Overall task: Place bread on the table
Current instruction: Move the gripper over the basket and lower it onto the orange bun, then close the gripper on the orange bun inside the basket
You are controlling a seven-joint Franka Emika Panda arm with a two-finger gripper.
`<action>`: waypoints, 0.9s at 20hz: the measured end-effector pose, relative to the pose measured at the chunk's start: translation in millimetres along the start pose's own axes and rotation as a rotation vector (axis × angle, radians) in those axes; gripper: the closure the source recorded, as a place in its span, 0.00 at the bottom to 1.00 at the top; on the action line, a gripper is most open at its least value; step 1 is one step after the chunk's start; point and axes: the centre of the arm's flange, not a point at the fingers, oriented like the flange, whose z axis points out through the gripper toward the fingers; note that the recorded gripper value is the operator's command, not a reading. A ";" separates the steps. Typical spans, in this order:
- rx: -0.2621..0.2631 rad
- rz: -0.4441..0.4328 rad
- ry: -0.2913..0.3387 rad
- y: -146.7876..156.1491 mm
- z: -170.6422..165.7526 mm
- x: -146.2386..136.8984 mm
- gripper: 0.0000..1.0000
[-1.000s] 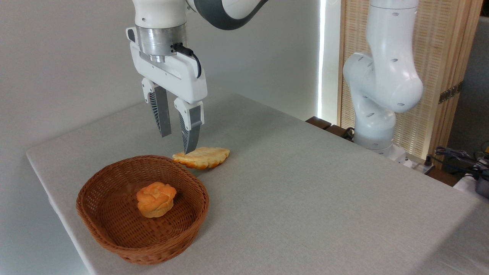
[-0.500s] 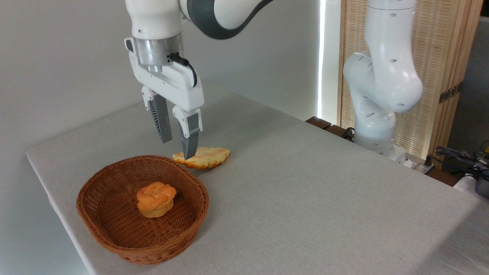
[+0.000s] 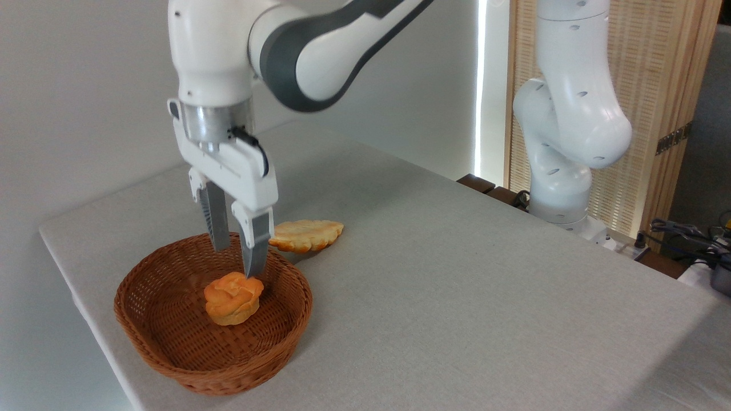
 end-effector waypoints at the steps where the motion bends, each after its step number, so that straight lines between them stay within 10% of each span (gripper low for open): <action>1: 0.000 0.000 -0.004 -1.0 7.7 1.6 0.00; 18: 0.007 0.013 -0.037 -3.2 51.3 9.3 0.00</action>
